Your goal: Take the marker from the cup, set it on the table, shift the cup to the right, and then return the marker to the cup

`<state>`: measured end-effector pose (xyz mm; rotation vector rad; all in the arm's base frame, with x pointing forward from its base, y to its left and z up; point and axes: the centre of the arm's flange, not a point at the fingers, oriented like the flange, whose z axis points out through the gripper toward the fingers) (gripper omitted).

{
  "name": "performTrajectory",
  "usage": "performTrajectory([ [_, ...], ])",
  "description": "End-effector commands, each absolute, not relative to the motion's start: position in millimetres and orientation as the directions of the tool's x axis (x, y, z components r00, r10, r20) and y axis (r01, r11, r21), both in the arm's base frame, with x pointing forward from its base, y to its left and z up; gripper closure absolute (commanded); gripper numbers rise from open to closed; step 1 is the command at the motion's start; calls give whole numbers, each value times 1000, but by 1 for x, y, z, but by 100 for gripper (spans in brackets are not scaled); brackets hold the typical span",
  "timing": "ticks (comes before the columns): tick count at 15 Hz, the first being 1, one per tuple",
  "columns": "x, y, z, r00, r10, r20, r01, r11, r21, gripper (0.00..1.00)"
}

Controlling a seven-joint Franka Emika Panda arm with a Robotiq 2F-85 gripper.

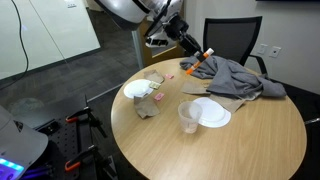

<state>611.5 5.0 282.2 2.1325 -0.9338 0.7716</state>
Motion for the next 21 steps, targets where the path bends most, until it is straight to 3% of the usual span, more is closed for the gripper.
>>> performTrajectory([
  [1, 605, 9, 279, 439, -374, 817, -879, -366, 305, 95],
  [12, 588, 8, 247, 200, -328, 923, -980, -56, 192, 95],
  [21, 591, -7, 209, 129, -326, 936, -990, 13, 141, 95],
])
